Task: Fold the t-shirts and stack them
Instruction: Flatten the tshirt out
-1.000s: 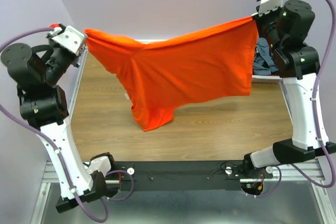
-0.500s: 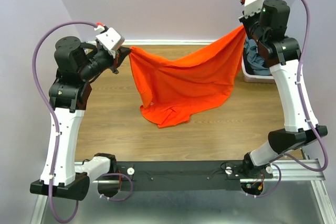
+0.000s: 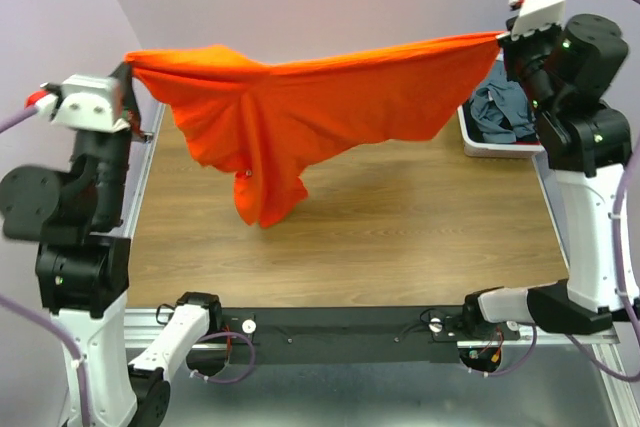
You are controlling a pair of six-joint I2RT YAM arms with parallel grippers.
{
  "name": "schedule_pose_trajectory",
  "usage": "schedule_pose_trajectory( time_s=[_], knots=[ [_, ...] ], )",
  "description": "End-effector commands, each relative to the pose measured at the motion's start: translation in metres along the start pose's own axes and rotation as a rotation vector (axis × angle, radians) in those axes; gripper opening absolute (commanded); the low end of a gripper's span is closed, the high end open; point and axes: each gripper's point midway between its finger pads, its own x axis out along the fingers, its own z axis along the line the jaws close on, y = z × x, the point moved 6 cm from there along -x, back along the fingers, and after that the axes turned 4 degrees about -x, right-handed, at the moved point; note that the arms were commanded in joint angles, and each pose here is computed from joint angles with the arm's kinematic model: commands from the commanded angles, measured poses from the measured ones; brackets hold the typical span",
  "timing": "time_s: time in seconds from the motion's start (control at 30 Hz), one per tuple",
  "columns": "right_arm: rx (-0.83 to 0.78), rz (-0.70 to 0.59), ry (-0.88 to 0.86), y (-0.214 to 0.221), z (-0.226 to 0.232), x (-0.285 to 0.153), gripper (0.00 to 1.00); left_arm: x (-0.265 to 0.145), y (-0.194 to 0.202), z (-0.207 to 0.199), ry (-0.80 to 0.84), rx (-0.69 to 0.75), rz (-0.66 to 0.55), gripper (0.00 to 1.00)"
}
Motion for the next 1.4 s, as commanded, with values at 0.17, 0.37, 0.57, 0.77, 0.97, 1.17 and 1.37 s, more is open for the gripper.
schedule_pose_trajectory(
  time_s=[0.17, 0.37, 0.57, 0.77, 0.97, 1.17, 1.37],
  knots=[
    [0.013, -0.004, -0.032, -0.002, 0.006, 0.013, 0.01, 0.001, -0.012, 0.032, -0.243, 0.068, -0.036, 0.0],
    [-0.02, 0.039, 0.001, -0.002, 0.023, 0.098, 0.01, 0.054, 0.011, 0.037, -0.286, 0.125, -0.024, 0.0],
    [-0.03, -0.021, 0.103, -0.014, 0.024, 0.159, 0.01, 0.149, 0.06, 0.045, -0.225, 0.125, 0.01, 0.0],
    [0.042, -0.191, 0.33, -0.028, 0.015, 0.211, 0.01, 0.238, 0.05, 0.08, -0.112, 0.003, -0.156, 0.0],
    [0.127, -0.453, 0.532, -0.054, -0.011, 0.222, 0.01, 0.271, 0.032, 0.097, -0.087, -0.016, -0.372, 0.0],
    [0.08, -0.519, 0.442, -0.031, 0.015, 0.256, 0.01, 0.277, 0.068, 0.1, -0.083, 0.106, -0.375, 0.0],
    [0.003, -0.326, 0.193, 0.058, 0.092, 0.306, 0.01, 0.26, 0.212, 0.085, 0.011, 0.156, -0.063, 0.0]
  ],
)
